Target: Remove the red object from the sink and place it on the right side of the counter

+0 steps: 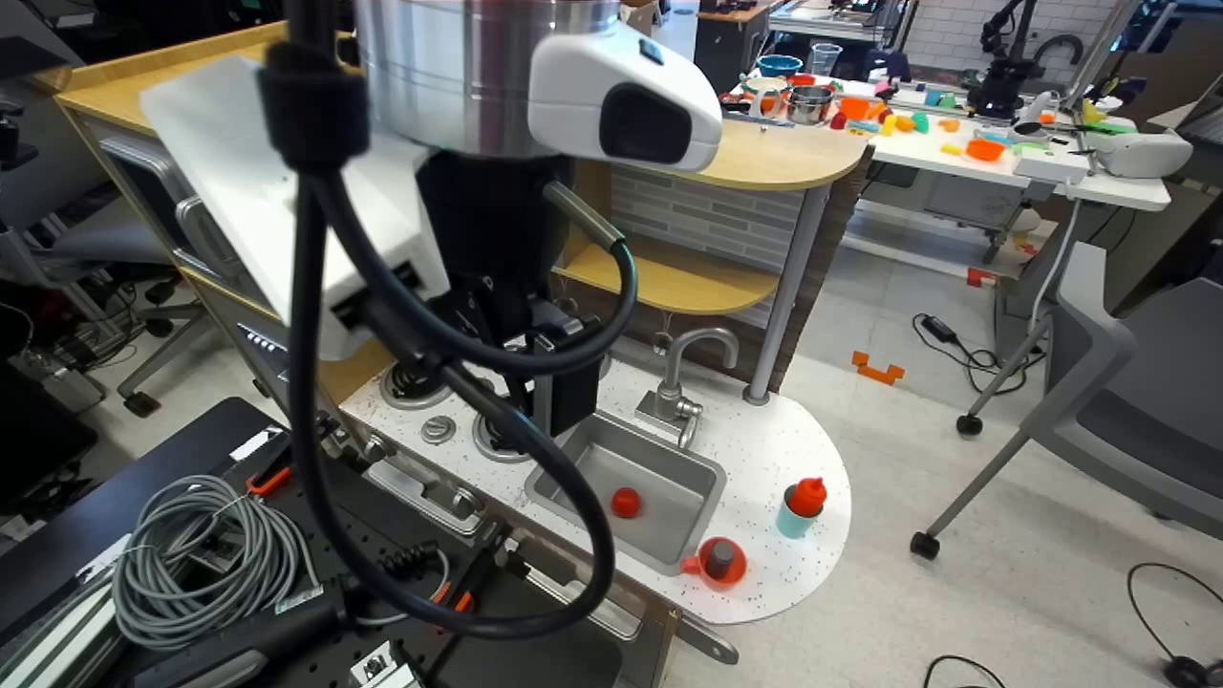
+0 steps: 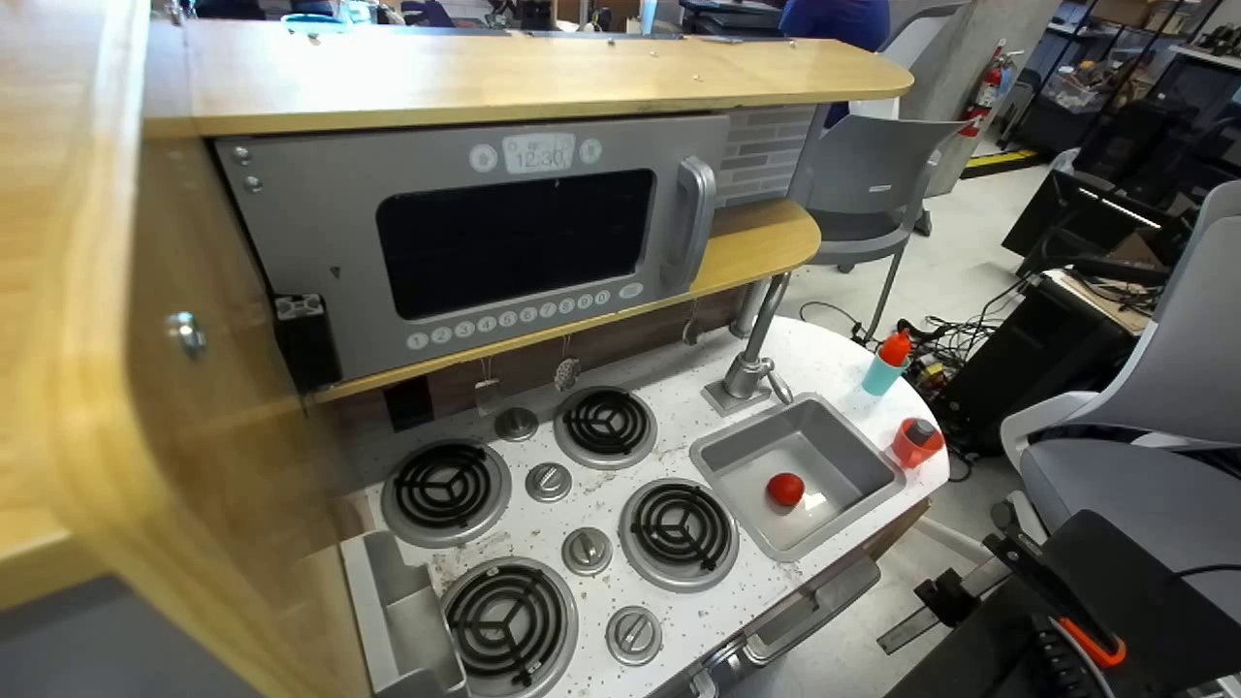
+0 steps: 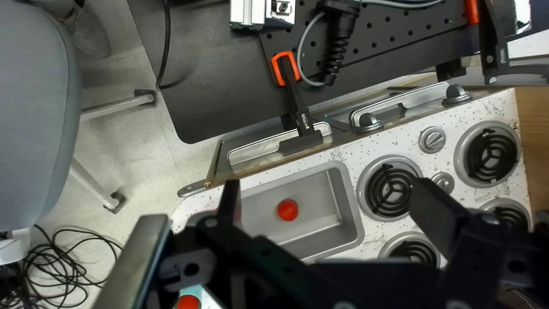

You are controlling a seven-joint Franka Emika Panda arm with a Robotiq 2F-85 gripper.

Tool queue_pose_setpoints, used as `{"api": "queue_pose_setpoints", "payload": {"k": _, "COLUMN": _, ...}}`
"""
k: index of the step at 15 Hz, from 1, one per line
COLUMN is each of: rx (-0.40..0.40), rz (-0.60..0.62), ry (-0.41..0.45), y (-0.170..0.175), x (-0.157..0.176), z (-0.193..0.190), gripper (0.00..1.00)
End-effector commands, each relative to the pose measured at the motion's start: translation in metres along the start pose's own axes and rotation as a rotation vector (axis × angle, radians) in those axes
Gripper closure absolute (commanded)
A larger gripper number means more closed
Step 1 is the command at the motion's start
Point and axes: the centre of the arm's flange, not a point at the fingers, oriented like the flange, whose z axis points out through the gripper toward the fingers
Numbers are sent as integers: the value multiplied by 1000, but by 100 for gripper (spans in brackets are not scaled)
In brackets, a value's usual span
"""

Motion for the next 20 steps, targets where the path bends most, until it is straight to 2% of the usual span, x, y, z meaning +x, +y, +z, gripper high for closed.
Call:
{"api": "queue_pose_setpoints", "payload": {"k": 1, "rx": 0, "rz": 0, "ry": 0, "y": 0, "x": 0, "z": 0, "gripper": 0}}
{"api": "queue_pose_setpoints", "payload": {"k": 17, "rx": 0, "rz": 0, "ry": 0, "y": 0, "x": 0, "z": 0, "gripper": 0}}
{"api": "queue_pose_setpoints", "payload": {"k": 20, "rx": -5, "rz": -35, "ry": 24, "y": 0, "x": 2, "z": 0, "gripper": 0}}
